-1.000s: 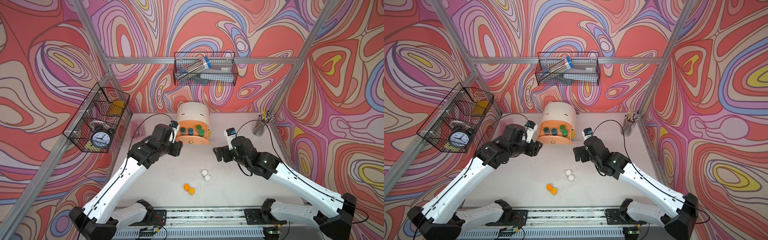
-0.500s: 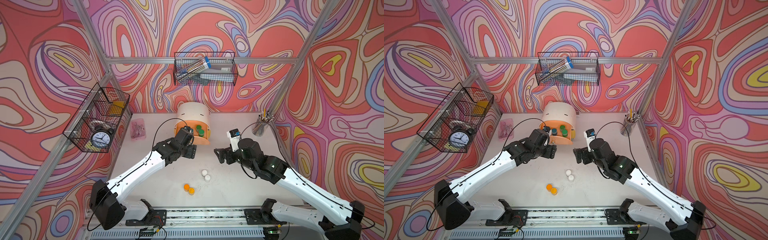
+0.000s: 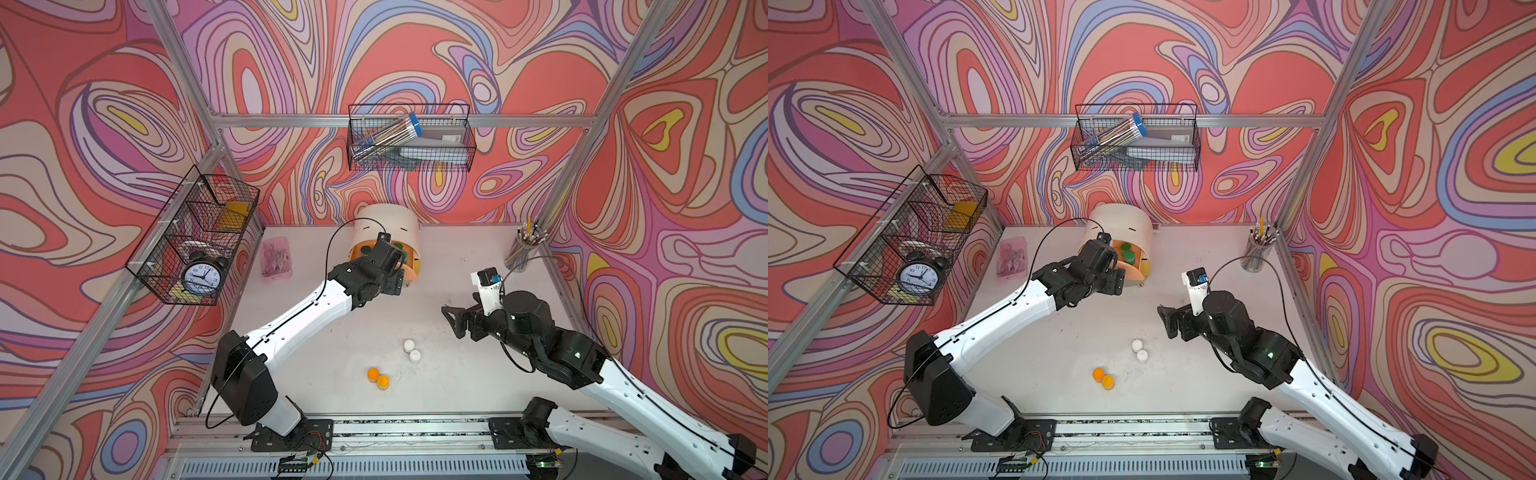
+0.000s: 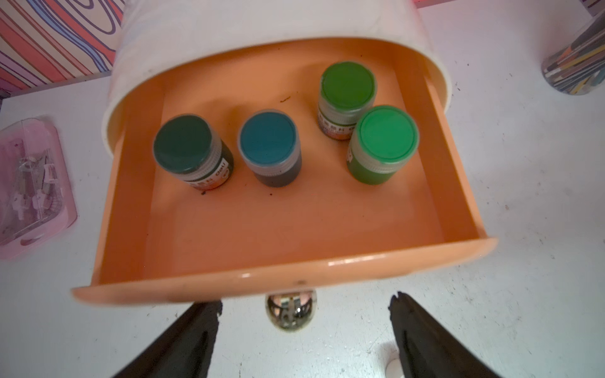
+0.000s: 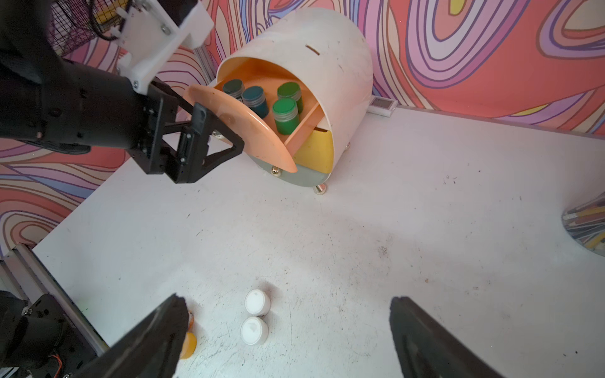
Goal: Put the paint cans in the drawer according to color
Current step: Close the drawer of the storage box.
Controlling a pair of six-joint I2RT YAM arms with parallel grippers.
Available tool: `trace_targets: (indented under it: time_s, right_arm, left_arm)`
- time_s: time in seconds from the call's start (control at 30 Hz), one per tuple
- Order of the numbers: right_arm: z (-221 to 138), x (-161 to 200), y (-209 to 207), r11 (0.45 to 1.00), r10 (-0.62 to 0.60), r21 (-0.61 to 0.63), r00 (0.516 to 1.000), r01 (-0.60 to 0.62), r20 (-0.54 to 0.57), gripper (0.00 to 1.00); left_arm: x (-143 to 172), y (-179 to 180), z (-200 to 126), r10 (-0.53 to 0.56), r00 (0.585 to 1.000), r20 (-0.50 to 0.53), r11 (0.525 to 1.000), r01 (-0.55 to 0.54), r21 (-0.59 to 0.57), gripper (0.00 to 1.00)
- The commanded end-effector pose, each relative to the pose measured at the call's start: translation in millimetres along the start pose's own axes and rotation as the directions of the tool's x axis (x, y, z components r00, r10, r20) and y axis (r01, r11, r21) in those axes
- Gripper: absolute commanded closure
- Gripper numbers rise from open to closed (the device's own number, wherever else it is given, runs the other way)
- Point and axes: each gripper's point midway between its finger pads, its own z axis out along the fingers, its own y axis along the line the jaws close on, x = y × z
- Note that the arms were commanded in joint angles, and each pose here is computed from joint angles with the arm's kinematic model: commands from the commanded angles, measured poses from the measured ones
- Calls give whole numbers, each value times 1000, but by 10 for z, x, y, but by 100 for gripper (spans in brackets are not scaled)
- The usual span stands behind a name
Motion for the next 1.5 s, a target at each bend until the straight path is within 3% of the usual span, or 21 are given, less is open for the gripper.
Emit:
trace_targets:
  time_s: [0.0, 0.5, 1.0, 1.23, 1.47]
  right_arm:
    - [-35, 21, -18, 1000, -13, 3, 1000, 13, 12, 2]
    - [-12, 76, -26, 1000, -10, 5, 1000, 10, 0, 2]
    - [25, 111, -74, 999, -14, 34, 1000, 14, -11, 2]
    - [43, 127, -83, 999, -14, 41, 1000, 15, -19, 2]
    - [168, 83, 5, 1000, -11, 12, 1000, 12, -20, 2]
  left_arm:
    - [-234, 14, 2, -9, 998, 63, 999, 11, -36, 11]
    - [-594, -36, 347, 63, 995, 82, 991, -53, -119, 5]
    - [-732, -116, 415, 29, 990, 137, 997, -19, -75, 3]
    - [-589, -100, 299, 10, 991, 131, 1000, -6, -29, 3]
    - [-178, 128, 83, 22, 991, 132, 999, -18, -30, 8]
